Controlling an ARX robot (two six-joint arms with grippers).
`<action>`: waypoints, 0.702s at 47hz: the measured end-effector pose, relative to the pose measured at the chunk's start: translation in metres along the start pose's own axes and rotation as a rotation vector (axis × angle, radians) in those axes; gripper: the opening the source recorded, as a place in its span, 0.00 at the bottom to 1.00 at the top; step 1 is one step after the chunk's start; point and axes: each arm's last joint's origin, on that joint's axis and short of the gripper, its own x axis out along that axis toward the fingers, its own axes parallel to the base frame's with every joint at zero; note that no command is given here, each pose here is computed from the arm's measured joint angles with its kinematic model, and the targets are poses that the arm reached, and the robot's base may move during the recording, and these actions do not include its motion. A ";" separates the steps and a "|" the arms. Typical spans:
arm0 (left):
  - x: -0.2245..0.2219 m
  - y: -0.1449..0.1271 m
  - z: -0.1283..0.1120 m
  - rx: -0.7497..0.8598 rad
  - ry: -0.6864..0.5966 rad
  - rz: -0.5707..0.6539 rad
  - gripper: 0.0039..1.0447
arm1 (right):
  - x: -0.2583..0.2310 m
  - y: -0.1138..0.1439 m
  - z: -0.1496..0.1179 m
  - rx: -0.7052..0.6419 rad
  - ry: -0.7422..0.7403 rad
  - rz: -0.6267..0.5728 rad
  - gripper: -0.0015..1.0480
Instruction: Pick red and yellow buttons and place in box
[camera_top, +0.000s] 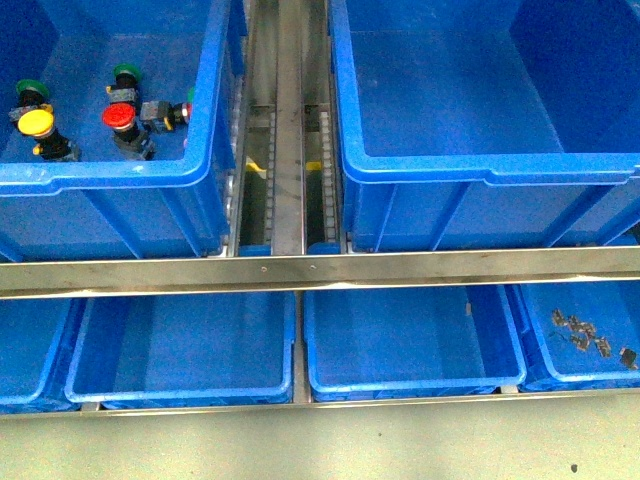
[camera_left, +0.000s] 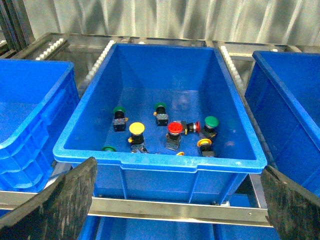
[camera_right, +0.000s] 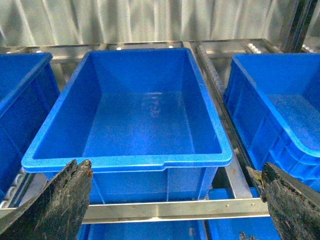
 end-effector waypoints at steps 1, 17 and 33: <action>0.000 0.000 0.000 0.000 0.000 0.000 0.93 | 0.000 0.000 0.000 0.000 0.000 0.000 0.94; 0.000 0.000 0.000 0.000 0.000 0.000 0.93 | 0.000 0.000 0.000 0.000 0.000 0.000 0.94; 0.000 0.000 0.000 0.000 0.000 0.000 0.93 | 0.000 0.000 0.000 0.000 0.000 0.000 0.94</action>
